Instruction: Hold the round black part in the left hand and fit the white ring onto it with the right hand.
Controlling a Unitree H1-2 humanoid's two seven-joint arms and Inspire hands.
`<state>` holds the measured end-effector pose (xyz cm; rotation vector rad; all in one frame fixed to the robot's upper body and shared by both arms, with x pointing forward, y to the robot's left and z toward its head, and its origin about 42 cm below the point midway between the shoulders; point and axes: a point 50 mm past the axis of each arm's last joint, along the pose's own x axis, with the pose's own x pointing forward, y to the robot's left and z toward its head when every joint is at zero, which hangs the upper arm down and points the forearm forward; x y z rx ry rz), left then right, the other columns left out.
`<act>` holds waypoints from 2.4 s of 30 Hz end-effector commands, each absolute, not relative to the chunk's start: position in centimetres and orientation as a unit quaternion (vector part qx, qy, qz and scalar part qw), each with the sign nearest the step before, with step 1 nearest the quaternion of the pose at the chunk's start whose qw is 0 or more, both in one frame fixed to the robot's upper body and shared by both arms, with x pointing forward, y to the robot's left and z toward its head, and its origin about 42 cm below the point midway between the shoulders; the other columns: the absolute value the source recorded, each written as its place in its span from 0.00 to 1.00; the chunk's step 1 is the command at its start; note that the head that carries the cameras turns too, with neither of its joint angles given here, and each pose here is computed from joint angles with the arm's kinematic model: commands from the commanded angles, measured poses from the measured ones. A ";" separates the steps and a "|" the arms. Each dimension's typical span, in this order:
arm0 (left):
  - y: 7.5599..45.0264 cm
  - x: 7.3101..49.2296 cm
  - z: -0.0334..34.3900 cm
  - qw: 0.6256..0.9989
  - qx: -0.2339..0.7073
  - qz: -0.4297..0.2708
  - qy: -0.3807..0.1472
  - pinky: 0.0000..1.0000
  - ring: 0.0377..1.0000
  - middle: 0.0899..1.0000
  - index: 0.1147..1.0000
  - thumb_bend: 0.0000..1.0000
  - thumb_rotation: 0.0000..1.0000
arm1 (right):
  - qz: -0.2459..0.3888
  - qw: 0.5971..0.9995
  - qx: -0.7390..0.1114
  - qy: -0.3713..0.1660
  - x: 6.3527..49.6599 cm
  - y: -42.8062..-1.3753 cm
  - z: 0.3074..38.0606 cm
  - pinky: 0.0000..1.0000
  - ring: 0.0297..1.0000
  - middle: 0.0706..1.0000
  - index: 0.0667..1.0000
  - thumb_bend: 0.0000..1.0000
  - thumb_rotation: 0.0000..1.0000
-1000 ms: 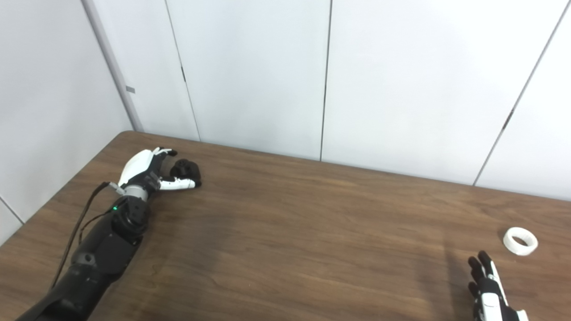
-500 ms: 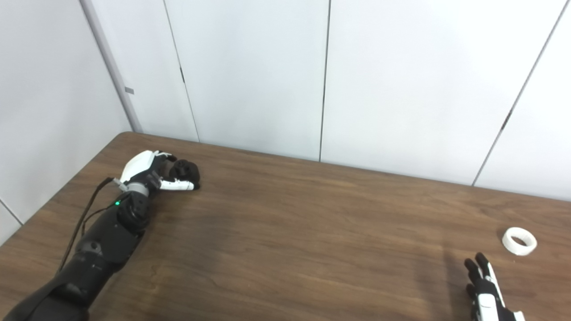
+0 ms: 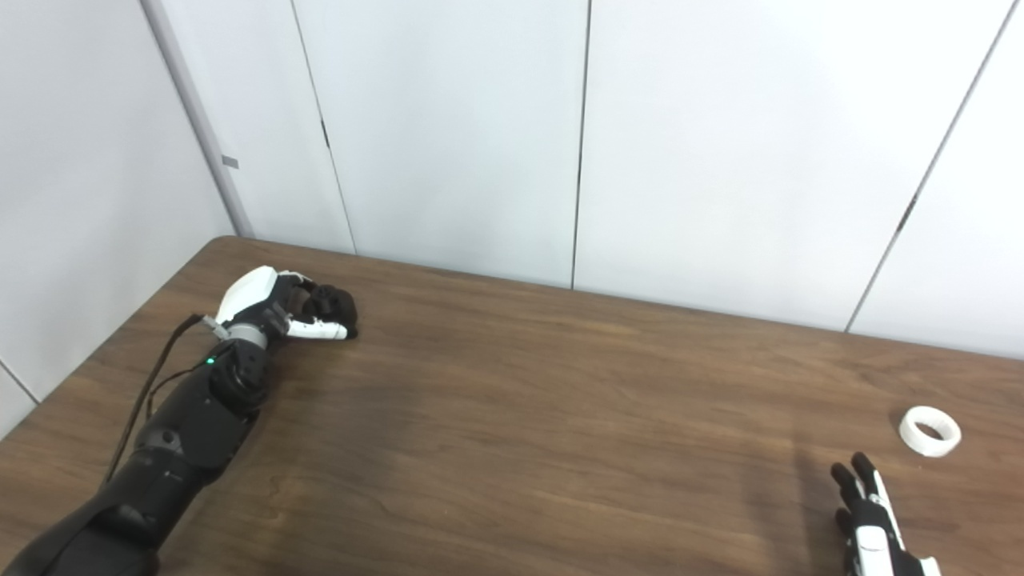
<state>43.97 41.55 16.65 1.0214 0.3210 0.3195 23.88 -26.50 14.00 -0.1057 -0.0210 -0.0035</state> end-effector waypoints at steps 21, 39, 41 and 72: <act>42.9 44.5 19.7 0.863 0.460 0.197 0.062 1.00 0.88 0.74 0.42 0.52 0.05 | -0.004 0.997 -0.057 -0.043 24.3 -26.7 15.1 1.00 1.00 0.95 1.00 0.41 1.00; 41.8 43.1 20.5 0.860 0.475 0.180 0.045 1.00 0.89 0.74 0.42 0.52 0.05 | -0.008 0.997 -0.051 -0.049 24.4 -26.6 15.0 1.00 0.97 0.94 1.00 0.38 1.00; 40.9 42.6 20.9 0.861 0.477 0.171 0.035 1.00 0.89 0.73 0.42 0.52 0.05 | -0.007 0.998 -0.051 -0.049 24.4 -26.6 15.0 1.00 0.97 0.94 1.00 0.37 1.00; 23.7 28.5 21.3 0.828 0.544 -0.024 -0.133 1.00 0.85 0.72 0.42 0.52 0.05 | -0.006 0.997 -0.061 -0.052 24.6 -25.6 14.2 1.00 0.95 0.90 0.98 0.50 1.00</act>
